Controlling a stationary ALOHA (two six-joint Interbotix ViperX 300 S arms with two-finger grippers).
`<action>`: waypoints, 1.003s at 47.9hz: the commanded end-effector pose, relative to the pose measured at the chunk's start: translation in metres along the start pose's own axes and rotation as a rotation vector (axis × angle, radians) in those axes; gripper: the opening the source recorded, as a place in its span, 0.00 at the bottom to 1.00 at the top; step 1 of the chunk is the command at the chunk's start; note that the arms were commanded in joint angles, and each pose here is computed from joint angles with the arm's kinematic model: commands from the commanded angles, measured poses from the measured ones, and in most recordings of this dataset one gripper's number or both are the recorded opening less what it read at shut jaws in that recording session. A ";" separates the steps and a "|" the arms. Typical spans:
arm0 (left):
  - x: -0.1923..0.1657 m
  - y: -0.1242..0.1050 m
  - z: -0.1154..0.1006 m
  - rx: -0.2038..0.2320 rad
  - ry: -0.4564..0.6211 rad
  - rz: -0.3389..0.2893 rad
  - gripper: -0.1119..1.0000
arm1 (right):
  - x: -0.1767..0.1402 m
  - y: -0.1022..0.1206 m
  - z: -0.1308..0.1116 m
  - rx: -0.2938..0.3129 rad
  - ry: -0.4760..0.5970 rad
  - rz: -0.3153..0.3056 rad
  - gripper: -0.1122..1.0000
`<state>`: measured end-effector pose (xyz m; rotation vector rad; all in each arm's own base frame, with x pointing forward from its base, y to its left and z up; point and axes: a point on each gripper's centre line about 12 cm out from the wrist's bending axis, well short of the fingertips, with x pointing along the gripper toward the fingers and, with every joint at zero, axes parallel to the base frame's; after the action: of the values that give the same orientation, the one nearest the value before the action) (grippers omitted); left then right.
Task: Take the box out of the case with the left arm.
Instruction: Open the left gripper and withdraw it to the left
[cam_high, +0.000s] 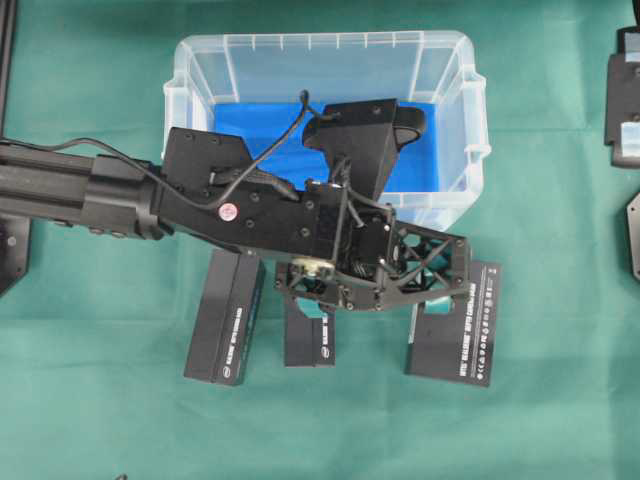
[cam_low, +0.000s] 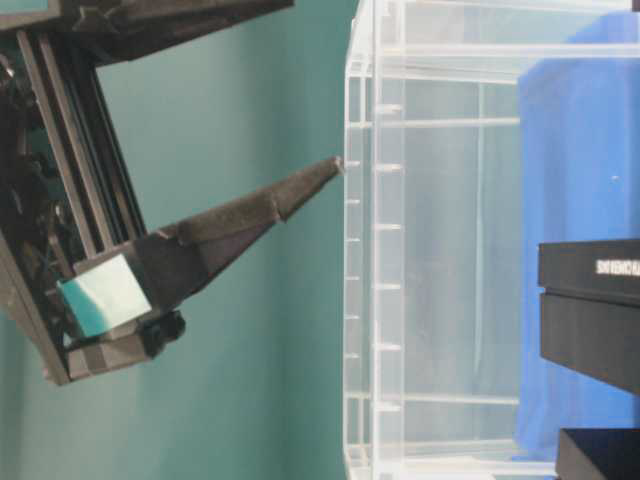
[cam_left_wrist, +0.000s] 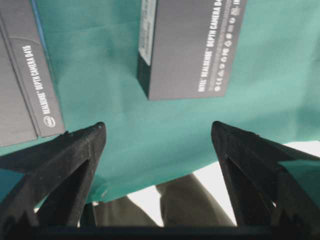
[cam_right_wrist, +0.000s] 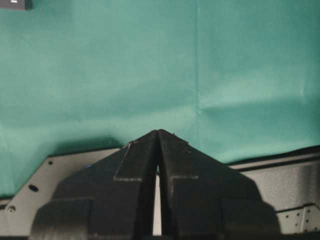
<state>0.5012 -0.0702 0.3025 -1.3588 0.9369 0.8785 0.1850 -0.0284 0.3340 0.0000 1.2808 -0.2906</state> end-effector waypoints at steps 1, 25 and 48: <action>-0.032 -0.002 0.000 0.005 0.005 -0.061 0.90 | -0.003 -0.001 0.001 0.004 -0.014 -0.001 0.11; -0.069 0.076 -0.001 0.034 0.007 0.011 0.90 | -0.002 -0.001 0.002 0.003 -0.010 0.000 0.11; -0.108 0.184 0.001 0.079 0.023 0.038 0.90 | -0.002 -0.001 0.002 0.001 -0.012 -0.002 0.11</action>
<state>0.3054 -0.0619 0.3222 -1.2817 1.0248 0.8828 0.1856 -0.0284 0.3334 -0.0004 1.2839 -0.2907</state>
